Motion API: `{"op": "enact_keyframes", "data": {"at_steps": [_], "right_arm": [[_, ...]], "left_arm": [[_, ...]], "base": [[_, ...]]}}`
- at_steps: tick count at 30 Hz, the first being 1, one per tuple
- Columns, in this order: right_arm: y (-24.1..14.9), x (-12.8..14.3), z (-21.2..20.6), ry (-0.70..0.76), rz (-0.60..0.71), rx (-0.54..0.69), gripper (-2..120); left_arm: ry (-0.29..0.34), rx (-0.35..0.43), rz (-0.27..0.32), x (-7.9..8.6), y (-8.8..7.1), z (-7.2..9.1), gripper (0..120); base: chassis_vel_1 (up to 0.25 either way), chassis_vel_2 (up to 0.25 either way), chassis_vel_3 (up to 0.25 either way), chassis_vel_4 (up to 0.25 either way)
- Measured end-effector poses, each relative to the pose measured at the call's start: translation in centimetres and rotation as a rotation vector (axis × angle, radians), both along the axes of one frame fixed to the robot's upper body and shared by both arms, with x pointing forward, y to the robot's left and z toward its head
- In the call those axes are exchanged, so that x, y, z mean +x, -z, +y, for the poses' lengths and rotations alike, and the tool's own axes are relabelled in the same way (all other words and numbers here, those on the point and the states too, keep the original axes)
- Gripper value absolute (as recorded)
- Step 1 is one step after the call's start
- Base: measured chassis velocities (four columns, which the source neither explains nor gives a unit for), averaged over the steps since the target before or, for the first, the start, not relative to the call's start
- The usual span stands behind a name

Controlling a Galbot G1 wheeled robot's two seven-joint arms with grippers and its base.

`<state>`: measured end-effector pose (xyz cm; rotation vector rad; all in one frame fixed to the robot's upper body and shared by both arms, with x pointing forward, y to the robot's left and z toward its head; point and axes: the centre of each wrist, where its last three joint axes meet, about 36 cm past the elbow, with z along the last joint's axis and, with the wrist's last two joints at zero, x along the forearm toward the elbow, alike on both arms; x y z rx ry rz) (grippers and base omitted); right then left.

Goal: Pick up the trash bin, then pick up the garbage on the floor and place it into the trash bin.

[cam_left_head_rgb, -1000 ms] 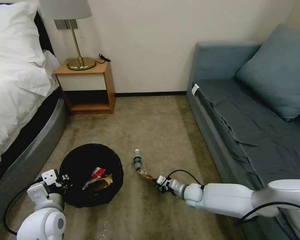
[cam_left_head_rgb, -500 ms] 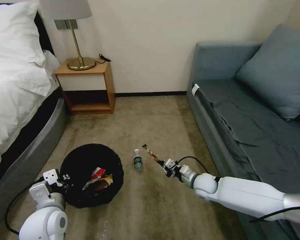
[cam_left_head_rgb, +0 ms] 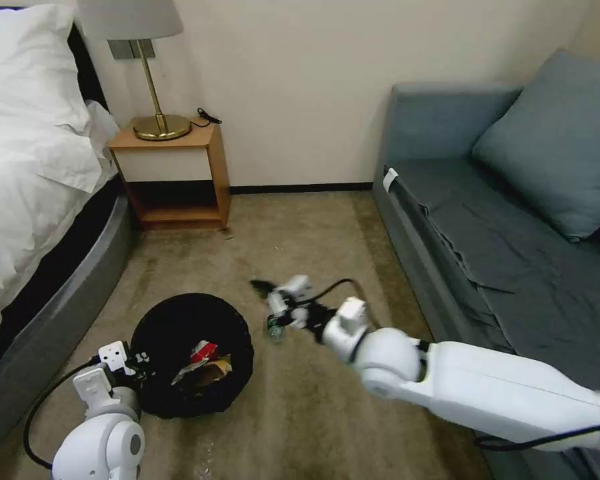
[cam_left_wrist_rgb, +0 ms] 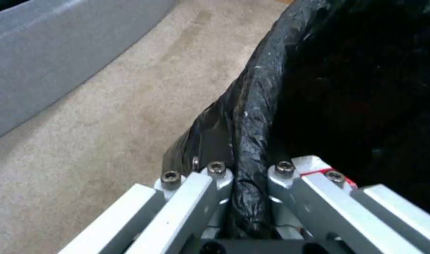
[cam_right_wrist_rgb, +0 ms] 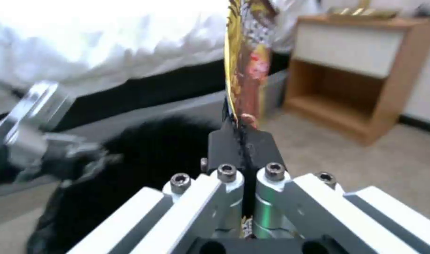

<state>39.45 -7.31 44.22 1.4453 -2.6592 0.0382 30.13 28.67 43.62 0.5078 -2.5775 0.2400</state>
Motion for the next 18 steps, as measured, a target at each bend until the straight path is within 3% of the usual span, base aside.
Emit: {"op": "enact_keyframes", "data": {"at_steps": [12, 18], "right_arm": [[5.2, -1.6, 6.6, -0.061, 0.022, -0.067, 0], [5.5, -1.9, 6.7, -0.055, 0.014, -0.079, 23]], "left_arm": [[0.0, -0.006, -0.025, -0.2, -0.8, -0.2, 3], [-0.001, -0.006, -0.03, -0.3, -1.0, -0.3, 3]], "base": [[0.0, 0.0, 0.0, 0.0], [0.0, 0.0, 0.0, 0.0]]}}
